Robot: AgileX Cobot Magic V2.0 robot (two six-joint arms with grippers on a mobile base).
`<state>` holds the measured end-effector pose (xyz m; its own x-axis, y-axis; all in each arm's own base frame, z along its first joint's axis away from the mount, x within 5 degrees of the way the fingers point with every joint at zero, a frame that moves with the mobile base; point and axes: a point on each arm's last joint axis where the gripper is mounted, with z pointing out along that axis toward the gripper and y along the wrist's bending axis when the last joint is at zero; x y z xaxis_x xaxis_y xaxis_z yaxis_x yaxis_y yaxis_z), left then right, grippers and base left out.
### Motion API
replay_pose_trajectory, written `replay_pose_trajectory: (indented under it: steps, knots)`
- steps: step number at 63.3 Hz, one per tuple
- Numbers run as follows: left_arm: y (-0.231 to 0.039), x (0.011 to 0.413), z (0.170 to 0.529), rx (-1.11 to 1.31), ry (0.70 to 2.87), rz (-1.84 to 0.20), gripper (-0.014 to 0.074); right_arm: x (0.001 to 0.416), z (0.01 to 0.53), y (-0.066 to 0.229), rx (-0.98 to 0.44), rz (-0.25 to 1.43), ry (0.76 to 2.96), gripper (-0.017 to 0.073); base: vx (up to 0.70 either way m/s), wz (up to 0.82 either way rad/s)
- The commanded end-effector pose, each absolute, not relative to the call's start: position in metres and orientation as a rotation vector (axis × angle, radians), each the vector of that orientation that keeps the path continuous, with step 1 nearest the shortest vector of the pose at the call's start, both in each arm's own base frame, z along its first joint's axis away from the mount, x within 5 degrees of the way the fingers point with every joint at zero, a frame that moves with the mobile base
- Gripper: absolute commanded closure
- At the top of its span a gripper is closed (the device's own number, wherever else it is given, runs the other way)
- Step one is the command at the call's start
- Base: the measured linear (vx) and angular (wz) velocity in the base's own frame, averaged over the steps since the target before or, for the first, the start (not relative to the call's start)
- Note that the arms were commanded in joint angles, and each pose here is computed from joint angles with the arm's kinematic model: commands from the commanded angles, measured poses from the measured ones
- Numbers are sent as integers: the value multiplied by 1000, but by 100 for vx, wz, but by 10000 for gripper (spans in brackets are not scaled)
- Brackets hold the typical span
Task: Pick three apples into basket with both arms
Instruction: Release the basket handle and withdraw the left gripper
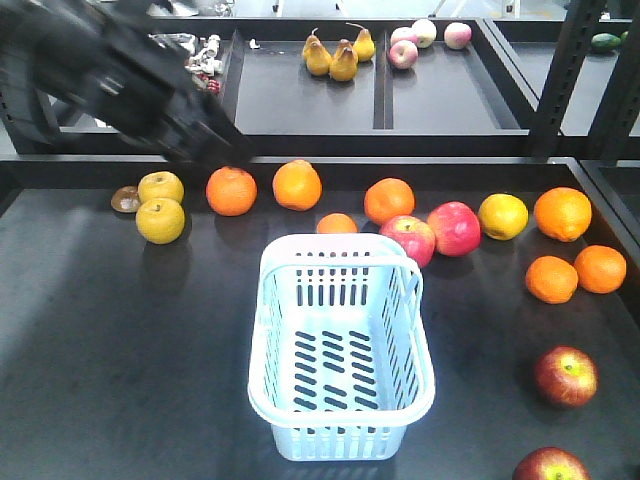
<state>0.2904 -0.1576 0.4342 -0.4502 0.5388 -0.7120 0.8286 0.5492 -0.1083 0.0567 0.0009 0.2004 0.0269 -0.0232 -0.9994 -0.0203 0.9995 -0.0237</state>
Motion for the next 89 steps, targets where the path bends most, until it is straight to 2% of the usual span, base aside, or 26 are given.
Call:
replay_pose_trajectory:
  steps: [1, 9, 19, 28, 40, 52, 57, 63, 67, 79, 89]
  knots:
    - [-142, 245, 485, 1045, 2010, -590, 585, 56, 203, 2, -49, -9, 1468, 566, 0, 0]
    - [-125, 203, 509, 1024, 1924, -563, 602, 56, 203, 2, -49, -9, 1468, 566, 0, 0]
    - [-106, 156, 500, 1004, 1893, -551, 602, 56, 203, 2, -49, -9, 1468, 566, 0, 0]
    - [-89, 118, 461, 913, 1881, -546, 602, 56, 203, 2, -49, -8, 1468, 566, 0, 0]
    - [-72, 81, 378, 737, 1866, -589, 602, 56, 204, 2, -34, 9, 1464, 566, 0, 0]
    - [-62, 63, 308, 574, 1863, -650, 601, 56, 204, 1, 38, 84, 1461, 566, 0, 0]
    - [-59, 59, 293, 557, 1864, -641, 601, 56, 205, 1, 152, 204, 1452, 566, 0, 0]
    - [-57, 56, 286, 556, 1861, -636, 601, 55, 207, 0, 353, 419, 1403, 564, 0, 0]
    - [-57, 55, 287, 552, 1852, -634, 601, 55, 212, 0, 406, 481, 1384, 564, 0, 0]
    - [-56, 56, 288, 542, 1840, -629, 601, 45, 263, 5, 303, 441, 1468, 564, 0, 0]
    - [-56, 56, 288, 542, 1840, -629, 601, 54, 308, 10, 213, 352, 1772, 564, 0, 0]
